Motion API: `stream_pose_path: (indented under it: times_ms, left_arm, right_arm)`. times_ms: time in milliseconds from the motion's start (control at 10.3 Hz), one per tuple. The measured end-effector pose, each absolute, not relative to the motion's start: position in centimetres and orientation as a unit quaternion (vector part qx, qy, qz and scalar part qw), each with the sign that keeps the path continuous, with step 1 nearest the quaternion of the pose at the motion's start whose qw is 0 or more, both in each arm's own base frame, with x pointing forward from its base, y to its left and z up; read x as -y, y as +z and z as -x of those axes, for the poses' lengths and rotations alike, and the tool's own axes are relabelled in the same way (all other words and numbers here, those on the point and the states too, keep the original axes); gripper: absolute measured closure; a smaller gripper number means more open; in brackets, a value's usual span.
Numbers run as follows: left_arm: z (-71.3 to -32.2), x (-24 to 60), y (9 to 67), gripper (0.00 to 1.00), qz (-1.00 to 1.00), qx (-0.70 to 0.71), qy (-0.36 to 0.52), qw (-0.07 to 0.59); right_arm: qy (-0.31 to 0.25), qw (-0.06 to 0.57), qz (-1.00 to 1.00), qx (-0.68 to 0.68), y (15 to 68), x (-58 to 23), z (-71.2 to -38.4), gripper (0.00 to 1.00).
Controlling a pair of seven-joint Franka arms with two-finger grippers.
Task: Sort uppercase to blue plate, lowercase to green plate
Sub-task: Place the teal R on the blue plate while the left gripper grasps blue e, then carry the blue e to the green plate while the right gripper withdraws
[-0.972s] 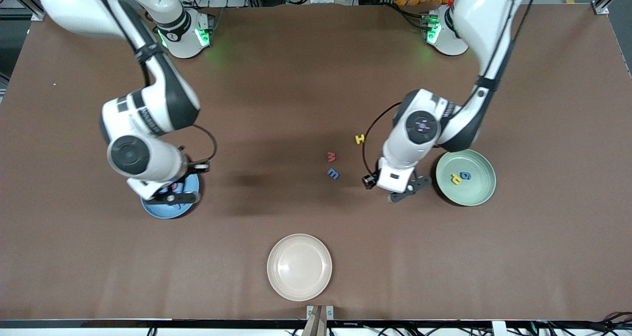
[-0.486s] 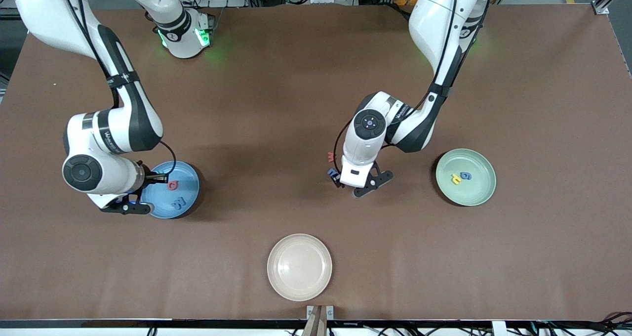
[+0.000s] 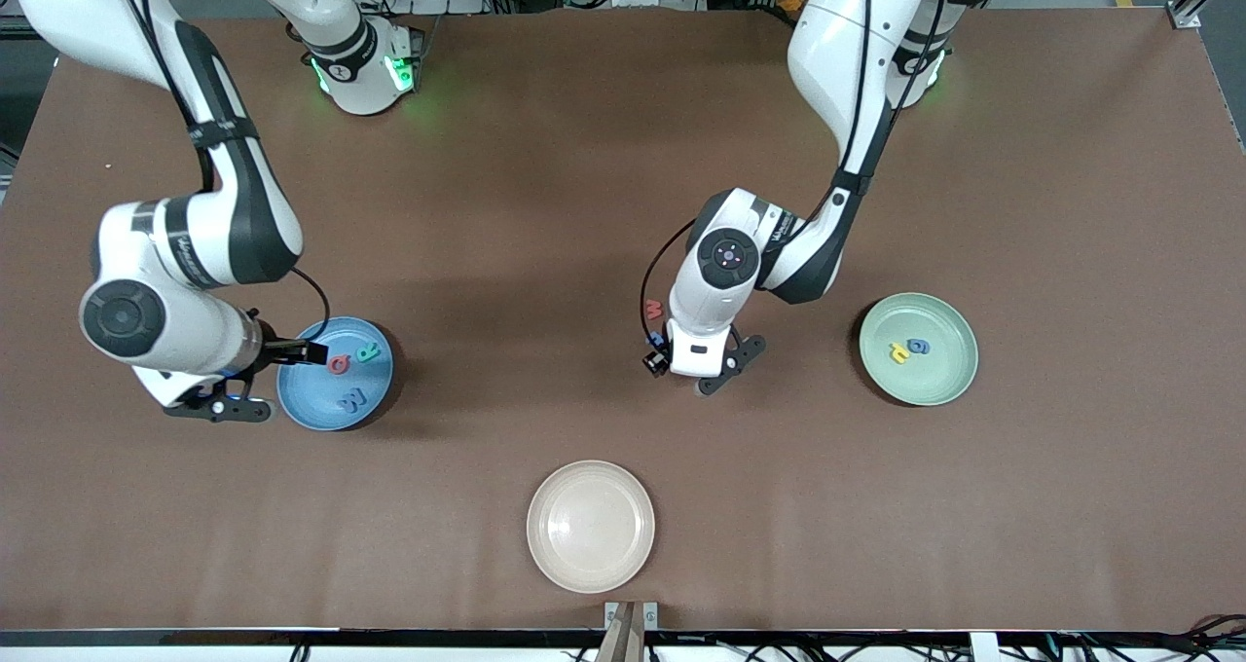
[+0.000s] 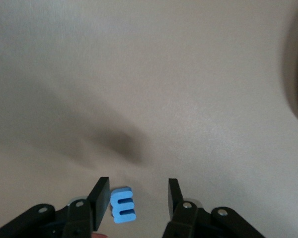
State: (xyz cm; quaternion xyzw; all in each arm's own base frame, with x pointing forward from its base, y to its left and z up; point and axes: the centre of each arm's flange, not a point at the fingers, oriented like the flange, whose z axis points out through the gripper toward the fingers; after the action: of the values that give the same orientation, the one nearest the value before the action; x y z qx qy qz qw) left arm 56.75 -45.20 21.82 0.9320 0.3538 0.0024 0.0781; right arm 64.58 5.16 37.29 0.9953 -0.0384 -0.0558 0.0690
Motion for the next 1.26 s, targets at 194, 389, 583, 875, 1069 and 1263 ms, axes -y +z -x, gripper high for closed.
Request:
stream_pose_path:
  times_ms: [194, 389, 583, 875, 1069, 1263]
  left_arm:
    - [-55.7, 46.6, 21.2, 0.44, -0.93, -0.359, -0.005, 0.078]
    - [-54.9, 47.3, 20.5, 0.44, -0.931, -0.357, -0.008, 0.074]
    - [-54.8, 47.1, 19.1, 0.43, -0.932, -0.357, -0.011, 0.065]
    - [-54.7, 46.9, 18.1, 0.43, -0.932, -0.358, -0.014, 0.058]
    - [-54.6, 47.0, 18.1, 0.43, -0.932, -0.357, -0.014, 0.058]
    - [-54.2, 47.4, 18.0, 0.42, -0.933, -0.354, -0.017, 0.059]
  right_arm:
    - [-0.023, 0.068, -0.997, 0.042, 42.4, -5.2, -64.1, 0.0]
    - [-0.005, 0.069, -0.997, 0.044, 46.8, -5.3, -63.0, 0.0]
    - [0.016, 0.053, -0.997, 0.051, 50.5, -5.5, -61.9, 0.0]
    - [0.039, 0.003, -0.997, 0.07, 54.7, -5.6, -60.4, 0.0]
    - [0.042, -0.002, -0.996, 0.073, 55.9, -5.5, -59.8, 0.0]
    - [0.039, -0.004, -0.996, 0.074, 56.6, -5.5, -59.3, 0.0]
